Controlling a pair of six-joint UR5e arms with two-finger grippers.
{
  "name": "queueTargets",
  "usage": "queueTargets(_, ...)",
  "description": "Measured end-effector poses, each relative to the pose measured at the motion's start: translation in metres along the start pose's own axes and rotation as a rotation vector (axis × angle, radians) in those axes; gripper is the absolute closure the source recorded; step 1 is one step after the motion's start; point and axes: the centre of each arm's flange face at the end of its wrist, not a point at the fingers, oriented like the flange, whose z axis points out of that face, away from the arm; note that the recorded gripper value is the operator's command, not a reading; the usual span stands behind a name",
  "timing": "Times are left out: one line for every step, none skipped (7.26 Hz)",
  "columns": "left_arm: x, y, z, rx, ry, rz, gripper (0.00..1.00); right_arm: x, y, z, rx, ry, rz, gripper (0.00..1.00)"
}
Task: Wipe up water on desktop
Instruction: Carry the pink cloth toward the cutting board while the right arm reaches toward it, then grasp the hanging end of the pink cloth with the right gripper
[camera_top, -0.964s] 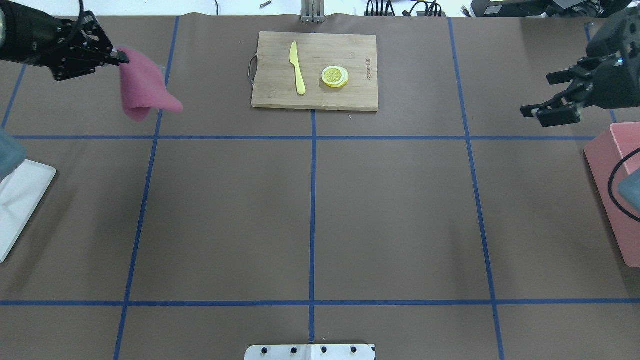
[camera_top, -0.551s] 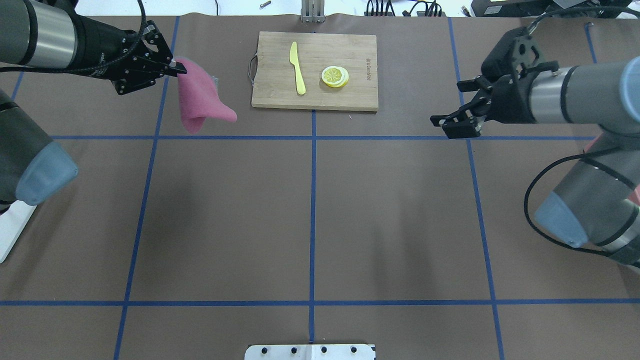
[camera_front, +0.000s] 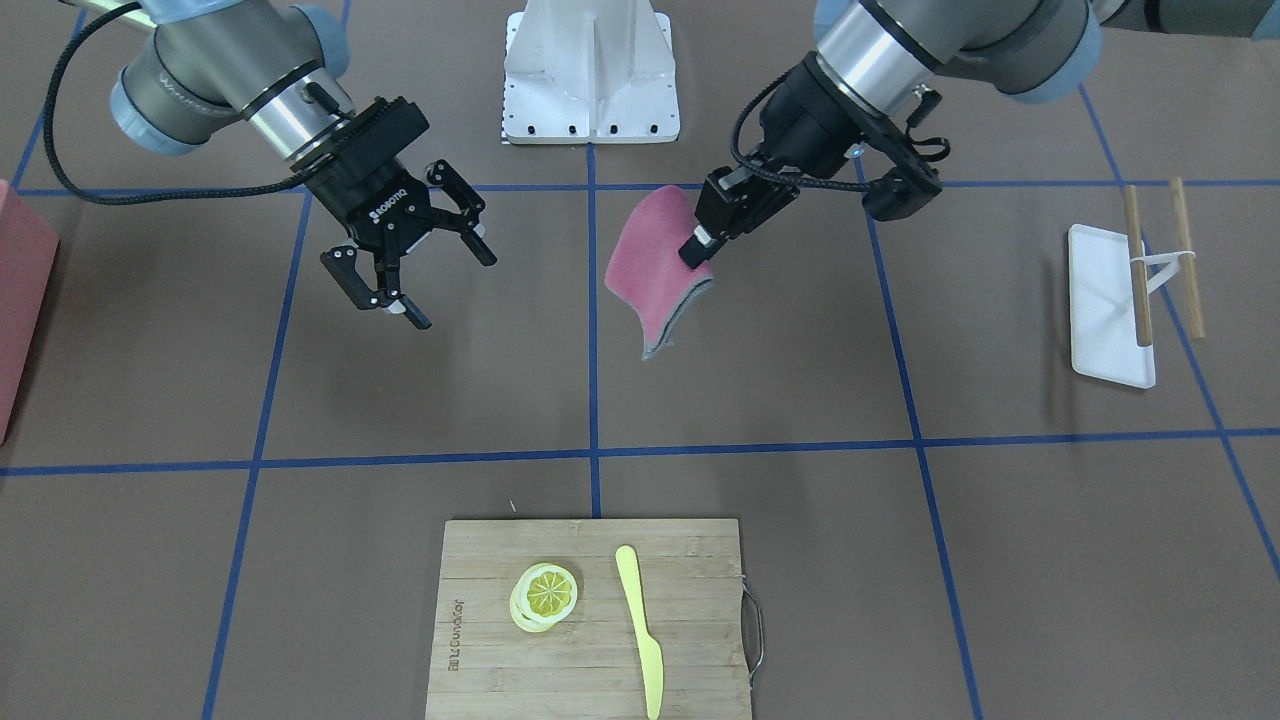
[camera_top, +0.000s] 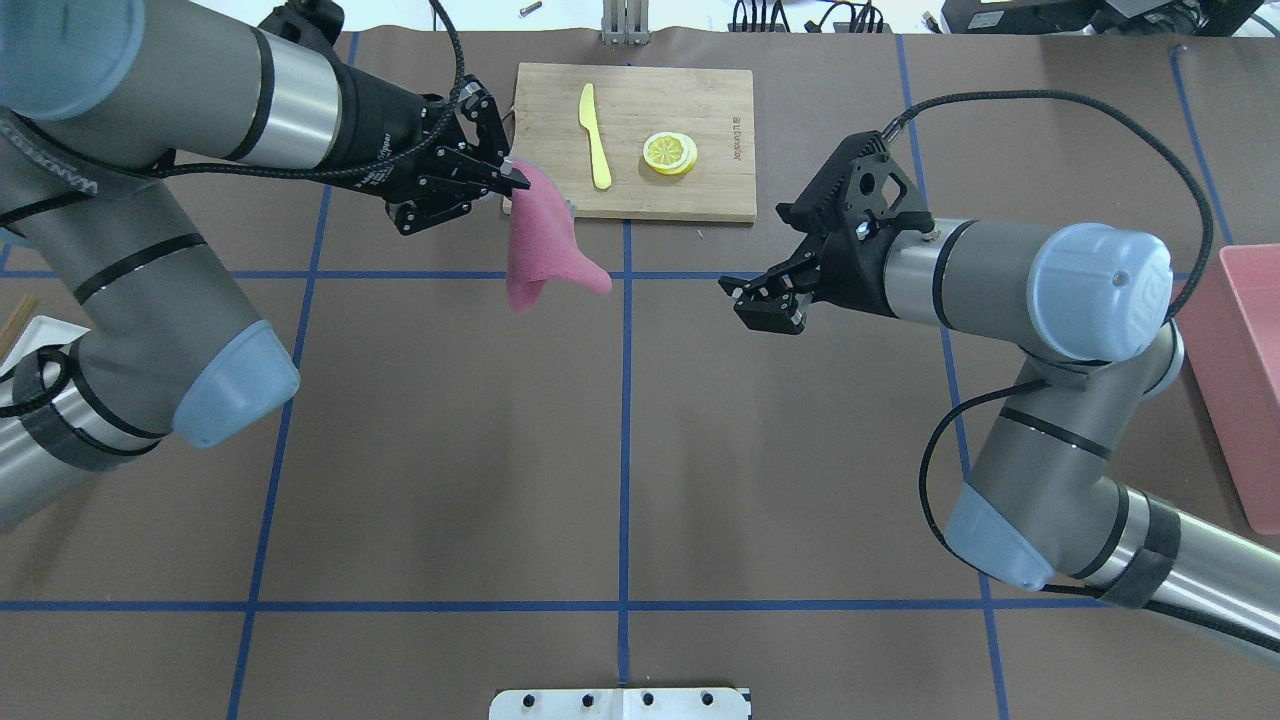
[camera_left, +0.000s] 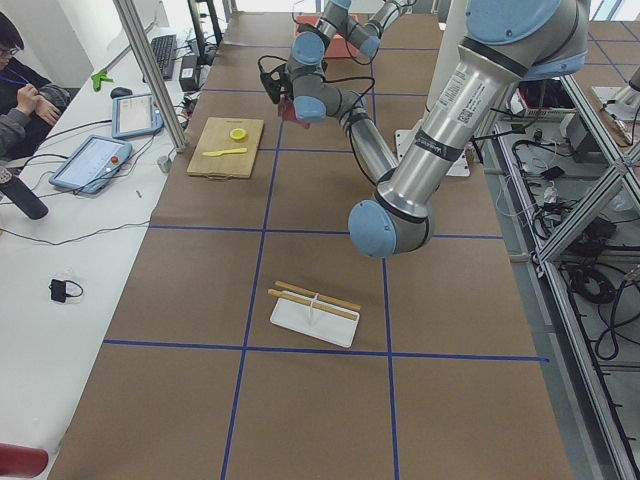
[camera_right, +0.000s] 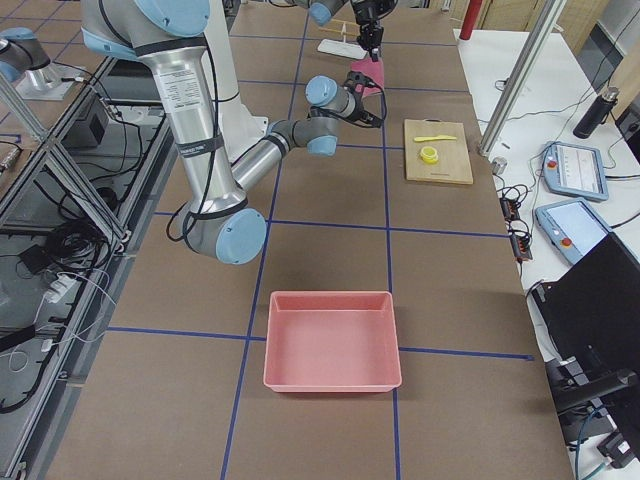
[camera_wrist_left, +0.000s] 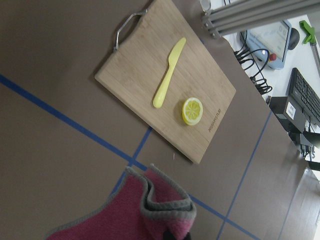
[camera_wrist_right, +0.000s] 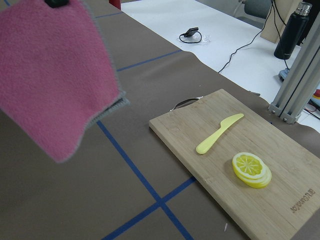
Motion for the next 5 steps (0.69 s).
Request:
queueTargets(0.006, 0.016, 0.008, -0.006, 0.009, -0.009, 1.0, -0.019, 0.001, 0.007, 0.013, 0.01, -0.005, 0.01)
queueTargets(0.011, 0.025, 0.012, -0.012, 0.017, -0.017, 1.0, -0.036, 0.001, 0.012, 0.027, 0.017, -0.008, 0.01)
queueTargets(0.015, 0.032, 0.014, -0.018, 0.023, -0.025, 1.0, -0.052, 0.001, 0.015, 0.039, 0.02, -0.01, 0.01)
queueTargets(0.017, 0.036, 0.015, -0.021, 0.026, -0.029, 1.0, -0.065, 0.002, 0.016, 0.046, 0.017, -0.012, 0.01)
queueTargets(0.018, 0.037, 0.015, -0.022, 0.028, -0.031, 1.0, -0.077, 0.004, 0.018, 0.051, 0.019, -0.013, 0.01)
